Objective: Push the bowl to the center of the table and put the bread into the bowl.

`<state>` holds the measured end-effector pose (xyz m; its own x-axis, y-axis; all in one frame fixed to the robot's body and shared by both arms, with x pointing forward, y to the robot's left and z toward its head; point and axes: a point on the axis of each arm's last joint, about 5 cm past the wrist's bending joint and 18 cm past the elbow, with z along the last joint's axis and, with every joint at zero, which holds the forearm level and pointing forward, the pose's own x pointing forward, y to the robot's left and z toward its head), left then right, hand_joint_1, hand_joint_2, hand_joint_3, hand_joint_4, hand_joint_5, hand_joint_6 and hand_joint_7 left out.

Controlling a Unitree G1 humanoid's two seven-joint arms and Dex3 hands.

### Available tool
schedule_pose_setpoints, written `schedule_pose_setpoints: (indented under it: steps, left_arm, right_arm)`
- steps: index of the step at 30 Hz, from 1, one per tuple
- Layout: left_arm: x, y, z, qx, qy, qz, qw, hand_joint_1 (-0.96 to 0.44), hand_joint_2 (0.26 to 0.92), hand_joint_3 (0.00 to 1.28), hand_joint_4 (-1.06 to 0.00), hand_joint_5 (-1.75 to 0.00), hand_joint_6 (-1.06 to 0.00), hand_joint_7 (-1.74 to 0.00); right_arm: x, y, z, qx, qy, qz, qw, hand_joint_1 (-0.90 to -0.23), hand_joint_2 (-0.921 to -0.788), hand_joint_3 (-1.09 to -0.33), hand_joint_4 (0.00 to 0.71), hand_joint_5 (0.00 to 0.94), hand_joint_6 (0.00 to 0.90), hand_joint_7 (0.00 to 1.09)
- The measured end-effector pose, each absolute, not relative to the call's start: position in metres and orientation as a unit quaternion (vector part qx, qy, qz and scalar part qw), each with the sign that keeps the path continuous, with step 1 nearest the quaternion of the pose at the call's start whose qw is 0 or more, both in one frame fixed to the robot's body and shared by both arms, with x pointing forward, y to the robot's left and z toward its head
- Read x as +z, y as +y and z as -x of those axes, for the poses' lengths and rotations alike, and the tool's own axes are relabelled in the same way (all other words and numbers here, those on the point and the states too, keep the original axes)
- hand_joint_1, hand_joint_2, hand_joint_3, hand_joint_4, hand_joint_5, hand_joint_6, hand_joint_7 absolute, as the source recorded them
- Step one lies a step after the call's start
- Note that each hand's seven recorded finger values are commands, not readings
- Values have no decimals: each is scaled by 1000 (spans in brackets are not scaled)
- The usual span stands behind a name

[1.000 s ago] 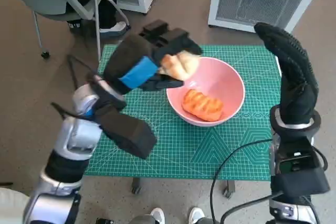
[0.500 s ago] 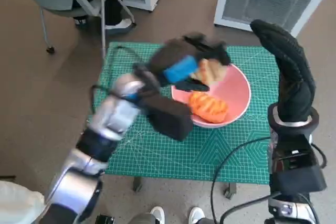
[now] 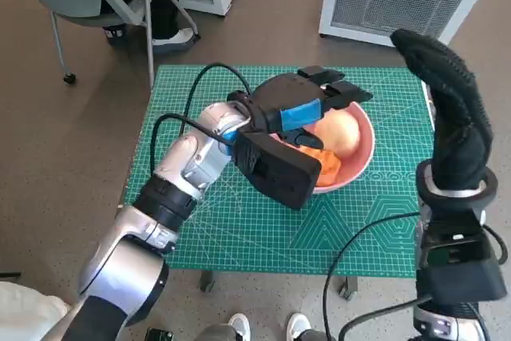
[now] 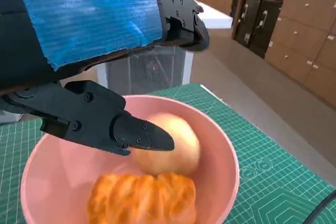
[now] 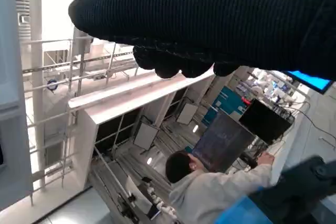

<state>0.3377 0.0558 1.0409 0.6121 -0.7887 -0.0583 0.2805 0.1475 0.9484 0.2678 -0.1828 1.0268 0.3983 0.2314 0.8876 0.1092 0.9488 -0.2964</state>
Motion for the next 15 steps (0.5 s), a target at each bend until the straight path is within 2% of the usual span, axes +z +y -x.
schedule_pose_setpoints:
  steps: [8,15]
  left_arm:
    - [1044,62,-340,-375,-233,-495,748,-355,921,120,-85,-1,-189,-126]
    - [1054,77,-340,-365,-269,-404,794,-386,921,161,-120,-16,-229,-136]
  right_arm:
    - [1027,-183,-265,36,-547,156,822,-568,-921,-740,327,4,-1,644]
    - [1027,-184,-265,34,-549,146,823,-555,-921,-739,322,1,-1,645]
